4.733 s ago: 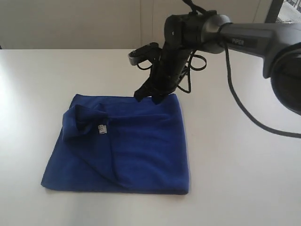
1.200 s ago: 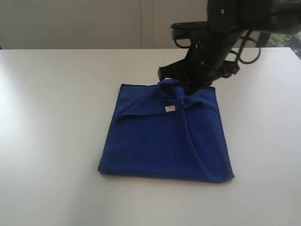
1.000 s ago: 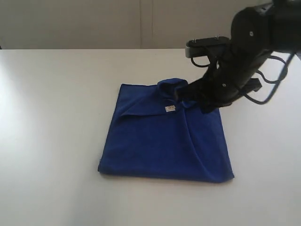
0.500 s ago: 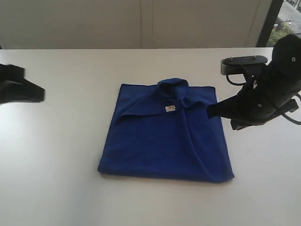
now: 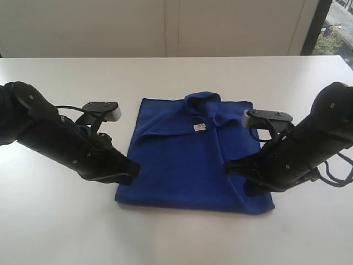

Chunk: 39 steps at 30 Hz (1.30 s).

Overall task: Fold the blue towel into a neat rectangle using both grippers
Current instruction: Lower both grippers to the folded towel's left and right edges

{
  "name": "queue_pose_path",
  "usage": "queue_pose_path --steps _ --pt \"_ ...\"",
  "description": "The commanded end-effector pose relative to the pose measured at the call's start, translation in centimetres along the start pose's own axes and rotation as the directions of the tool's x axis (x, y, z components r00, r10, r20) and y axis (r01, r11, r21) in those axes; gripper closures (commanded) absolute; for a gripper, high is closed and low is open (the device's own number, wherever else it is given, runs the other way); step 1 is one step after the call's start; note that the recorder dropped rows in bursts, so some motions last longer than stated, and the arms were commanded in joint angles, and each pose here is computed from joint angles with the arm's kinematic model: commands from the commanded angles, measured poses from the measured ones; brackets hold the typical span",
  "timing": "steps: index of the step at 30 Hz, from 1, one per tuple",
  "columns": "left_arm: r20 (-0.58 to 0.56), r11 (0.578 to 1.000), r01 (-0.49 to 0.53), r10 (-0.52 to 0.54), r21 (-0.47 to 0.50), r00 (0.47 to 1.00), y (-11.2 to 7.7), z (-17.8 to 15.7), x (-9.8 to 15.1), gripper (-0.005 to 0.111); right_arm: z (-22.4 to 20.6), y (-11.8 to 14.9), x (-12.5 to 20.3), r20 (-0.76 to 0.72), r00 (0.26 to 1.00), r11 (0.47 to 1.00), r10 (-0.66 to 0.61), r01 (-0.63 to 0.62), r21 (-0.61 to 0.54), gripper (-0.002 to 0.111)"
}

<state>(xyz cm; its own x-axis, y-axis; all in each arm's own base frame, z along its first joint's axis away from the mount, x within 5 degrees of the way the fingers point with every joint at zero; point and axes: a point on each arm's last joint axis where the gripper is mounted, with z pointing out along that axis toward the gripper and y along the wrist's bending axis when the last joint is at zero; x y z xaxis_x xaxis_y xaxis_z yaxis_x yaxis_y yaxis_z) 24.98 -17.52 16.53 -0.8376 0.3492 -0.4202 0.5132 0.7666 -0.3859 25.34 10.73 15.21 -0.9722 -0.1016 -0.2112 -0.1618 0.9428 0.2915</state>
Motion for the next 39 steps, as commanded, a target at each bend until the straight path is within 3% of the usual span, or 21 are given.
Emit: queue_pose_path --steps 1,14,19,30,39 --pt "-0.06 0.999 0.034 -0.034 0.003 0.998 0.5 1.7 0.6 0.107 1.2 -0.4 0.0 -0.014 1.0 1.0 -0.005 0.005 0.015 0.108" --pt "-0.14 0.998 0.059 -0.06 -0.014 0.988 1.7 4.1 1.7 0.107 1.1 -1.7 0.4 -0.054 0.998 0.988 -0.042 0.05 0.146 0.108" --pt "-0.159 0.999 0.048 -0.048 -0.003 0.986 1.6 4.1 1.9 0.107 2.3 -2.7 0.7 -0.113 0.994 0.974 0.012 0.014 0.225 0.108" --pt "-0.204 0.994 0.107 -0.108 -0.015 0.973 1.6 4.0 2.3 0.107 2.1 -3.3 1.6 -0.182 0.978 0.953 0.102 -0.043 0.301 0.108" --pt "-0.285 0.986 0.169 -0.16 0.007 0.945 1.1 3.8 3.0 0.107 2.1 -3.3 1.6 -0.188 0.978 0.954 0.089 -0.029 0.298 0.108"
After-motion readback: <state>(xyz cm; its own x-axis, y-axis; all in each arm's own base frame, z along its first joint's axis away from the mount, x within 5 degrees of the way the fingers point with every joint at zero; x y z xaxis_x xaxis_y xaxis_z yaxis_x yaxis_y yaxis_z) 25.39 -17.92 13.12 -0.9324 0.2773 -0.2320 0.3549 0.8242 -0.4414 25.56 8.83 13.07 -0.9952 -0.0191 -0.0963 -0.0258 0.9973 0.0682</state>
